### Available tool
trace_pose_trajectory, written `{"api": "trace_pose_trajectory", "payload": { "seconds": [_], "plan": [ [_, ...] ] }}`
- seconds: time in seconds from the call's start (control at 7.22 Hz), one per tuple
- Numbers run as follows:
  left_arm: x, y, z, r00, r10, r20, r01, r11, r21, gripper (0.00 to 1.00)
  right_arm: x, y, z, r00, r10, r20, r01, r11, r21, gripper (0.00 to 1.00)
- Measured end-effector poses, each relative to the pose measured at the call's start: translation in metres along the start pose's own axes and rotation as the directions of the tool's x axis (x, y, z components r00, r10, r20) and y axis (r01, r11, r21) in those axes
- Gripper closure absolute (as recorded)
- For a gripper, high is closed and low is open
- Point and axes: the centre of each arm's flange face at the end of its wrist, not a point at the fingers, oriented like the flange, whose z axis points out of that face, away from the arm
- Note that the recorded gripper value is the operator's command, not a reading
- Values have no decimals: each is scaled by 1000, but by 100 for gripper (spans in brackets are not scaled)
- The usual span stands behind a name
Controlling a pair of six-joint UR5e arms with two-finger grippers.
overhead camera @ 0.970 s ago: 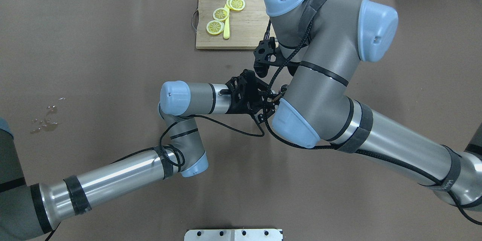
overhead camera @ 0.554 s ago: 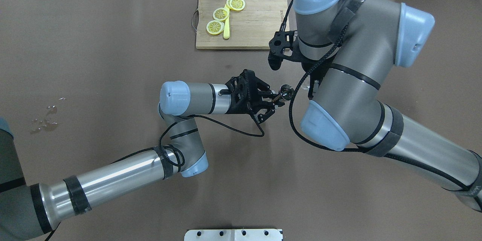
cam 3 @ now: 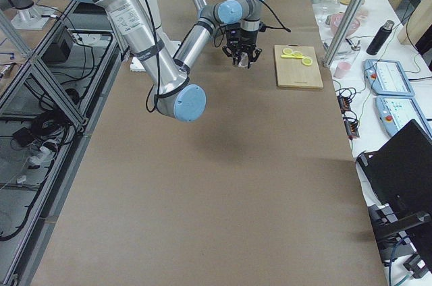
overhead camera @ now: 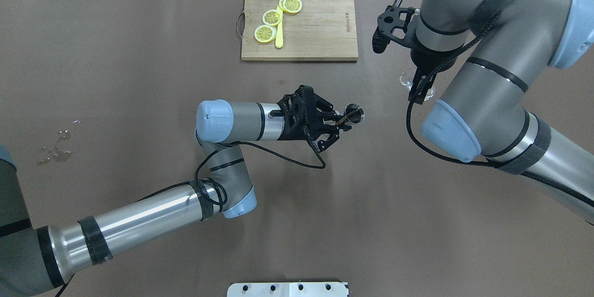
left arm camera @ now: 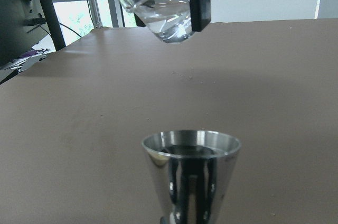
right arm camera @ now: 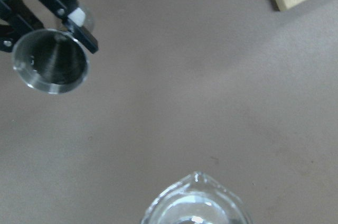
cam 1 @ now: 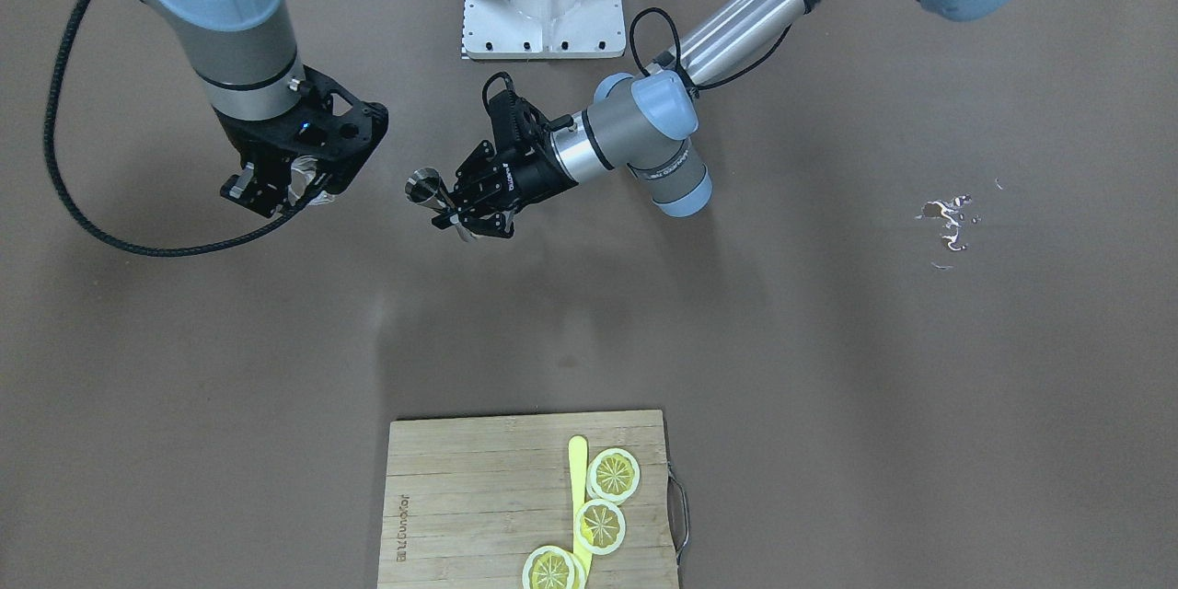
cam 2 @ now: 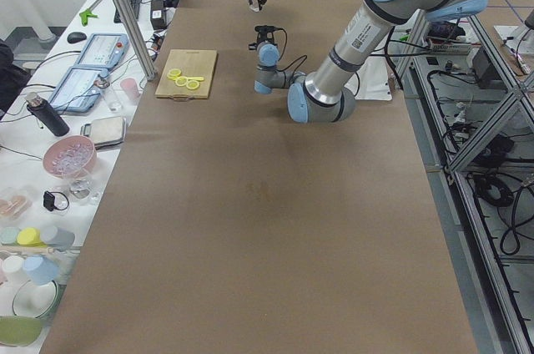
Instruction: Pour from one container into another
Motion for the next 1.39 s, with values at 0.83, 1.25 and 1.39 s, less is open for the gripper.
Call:
{"api": "trace_pose_trajectory", "payload": {
  "seconds": [0.83,1.25,1.39],
  "plan": [
    [-6,-23,-13,1000,19,11,-20,998,53,100,30,116,12,860,511,5,-507,853,123,100],
    [-12,-9,-67,999,31,40,-34,997,73,100,39,195,63,818,573,57,-568,787,240,100],
    [-14,-1,-95,998,34,52,-38,996,79,100,43,214,73,803,594,50,-585,767,264,100]
  ]
}}
